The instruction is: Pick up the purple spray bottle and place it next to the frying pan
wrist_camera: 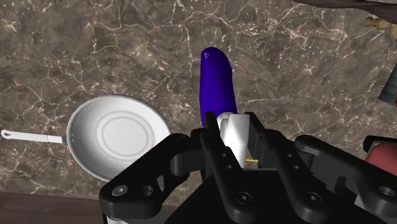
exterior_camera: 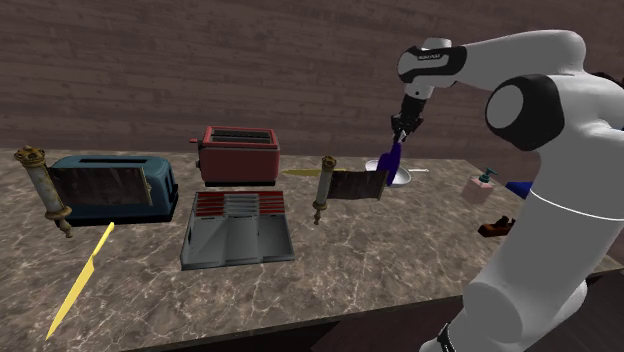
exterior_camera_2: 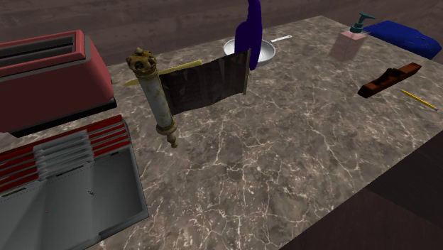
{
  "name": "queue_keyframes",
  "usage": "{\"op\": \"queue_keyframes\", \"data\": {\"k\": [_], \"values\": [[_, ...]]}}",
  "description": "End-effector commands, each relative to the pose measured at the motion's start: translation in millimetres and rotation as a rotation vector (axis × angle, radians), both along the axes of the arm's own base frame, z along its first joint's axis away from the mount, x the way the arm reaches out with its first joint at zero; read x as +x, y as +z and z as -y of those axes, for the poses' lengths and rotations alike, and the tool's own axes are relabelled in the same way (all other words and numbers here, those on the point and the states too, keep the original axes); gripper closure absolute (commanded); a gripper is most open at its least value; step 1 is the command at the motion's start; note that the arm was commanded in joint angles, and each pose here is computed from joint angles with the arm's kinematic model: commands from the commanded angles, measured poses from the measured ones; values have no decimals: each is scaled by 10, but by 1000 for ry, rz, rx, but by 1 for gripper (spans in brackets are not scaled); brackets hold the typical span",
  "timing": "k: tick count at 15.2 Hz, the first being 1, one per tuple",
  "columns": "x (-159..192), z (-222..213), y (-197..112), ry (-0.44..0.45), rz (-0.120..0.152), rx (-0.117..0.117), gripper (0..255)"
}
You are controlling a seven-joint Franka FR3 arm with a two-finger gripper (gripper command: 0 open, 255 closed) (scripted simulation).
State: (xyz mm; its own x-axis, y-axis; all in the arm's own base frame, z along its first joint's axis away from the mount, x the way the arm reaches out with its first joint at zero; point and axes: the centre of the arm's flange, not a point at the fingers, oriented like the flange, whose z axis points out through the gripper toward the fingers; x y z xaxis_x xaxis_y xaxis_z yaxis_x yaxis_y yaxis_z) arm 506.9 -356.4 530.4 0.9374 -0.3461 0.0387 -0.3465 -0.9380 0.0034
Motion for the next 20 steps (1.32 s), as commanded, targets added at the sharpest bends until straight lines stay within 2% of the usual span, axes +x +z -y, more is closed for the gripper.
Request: {"op": "queue_keyframes", "data": {"k": [1,11,20], "values": [[-117,227,17,1,0,0,255],[-699,1514,22,1,0,0,255],[-699,1514,-453,1,0,0,255]]}}
